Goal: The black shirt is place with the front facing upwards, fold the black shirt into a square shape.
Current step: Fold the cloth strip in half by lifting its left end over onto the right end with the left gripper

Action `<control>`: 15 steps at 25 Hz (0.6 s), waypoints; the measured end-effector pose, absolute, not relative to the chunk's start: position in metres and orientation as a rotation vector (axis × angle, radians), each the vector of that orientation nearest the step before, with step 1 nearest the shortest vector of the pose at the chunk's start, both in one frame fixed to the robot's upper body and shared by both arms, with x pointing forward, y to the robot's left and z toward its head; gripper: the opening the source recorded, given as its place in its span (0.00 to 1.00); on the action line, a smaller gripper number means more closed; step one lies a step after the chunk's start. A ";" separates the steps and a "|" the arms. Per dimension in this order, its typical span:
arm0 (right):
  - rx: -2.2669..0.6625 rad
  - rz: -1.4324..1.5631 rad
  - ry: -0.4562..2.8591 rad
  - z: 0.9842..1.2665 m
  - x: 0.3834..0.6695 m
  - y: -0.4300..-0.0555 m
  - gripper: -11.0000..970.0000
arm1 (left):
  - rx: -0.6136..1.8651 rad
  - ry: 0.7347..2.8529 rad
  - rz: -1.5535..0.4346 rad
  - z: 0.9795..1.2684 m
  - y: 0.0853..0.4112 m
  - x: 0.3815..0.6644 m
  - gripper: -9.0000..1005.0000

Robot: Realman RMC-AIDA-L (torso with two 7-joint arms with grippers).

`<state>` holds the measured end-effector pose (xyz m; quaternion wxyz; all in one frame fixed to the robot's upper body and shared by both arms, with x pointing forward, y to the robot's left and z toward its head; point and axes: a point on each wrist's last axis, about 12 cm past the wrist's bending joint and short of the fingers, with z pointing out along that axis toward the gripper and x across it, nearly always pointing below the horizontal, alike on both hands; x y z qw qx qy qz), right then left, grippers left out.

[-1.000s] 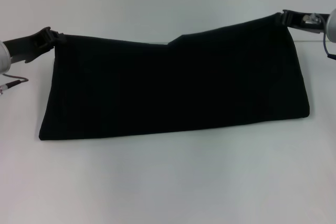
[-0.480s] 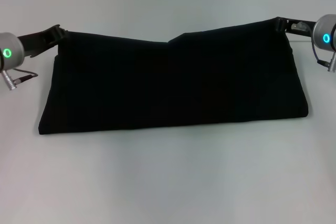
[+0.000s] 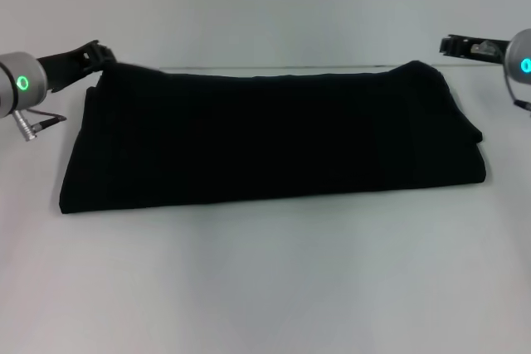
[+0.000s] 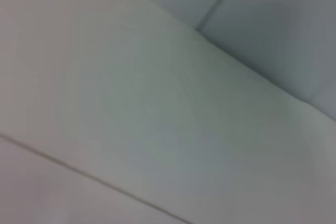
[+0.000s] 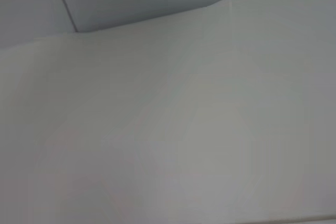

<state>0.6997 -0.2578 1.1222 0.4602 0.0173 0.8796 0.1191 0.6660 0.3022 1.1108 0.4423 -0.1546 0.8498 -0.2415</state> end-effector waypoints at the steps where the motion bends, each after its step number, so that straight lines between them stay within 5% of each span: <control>1: 0.047 0.283 2.159 1.124 0.701 -0.261 0.18 | -0.415 2.104 -0.588 1.109 0.305 0.666 0.07; 4: 0.078 0.270 2.126 1.135 0.704 -0.277 0.18 | -0.488 2.091 -0.574 1.104 0.312 0.663 0.14; 9: 0.123 0.412 2.137 1.146 0.693 -0.299 0.38 | -0.462 2.086 -0.621 1.106 0.316 0.653 0.32; 15: 0.212 0.736 2.144 1.126 0.641 -0.322 0.67 | -0.295 2.059 -0.866 1.112 0.320 0.615 0.55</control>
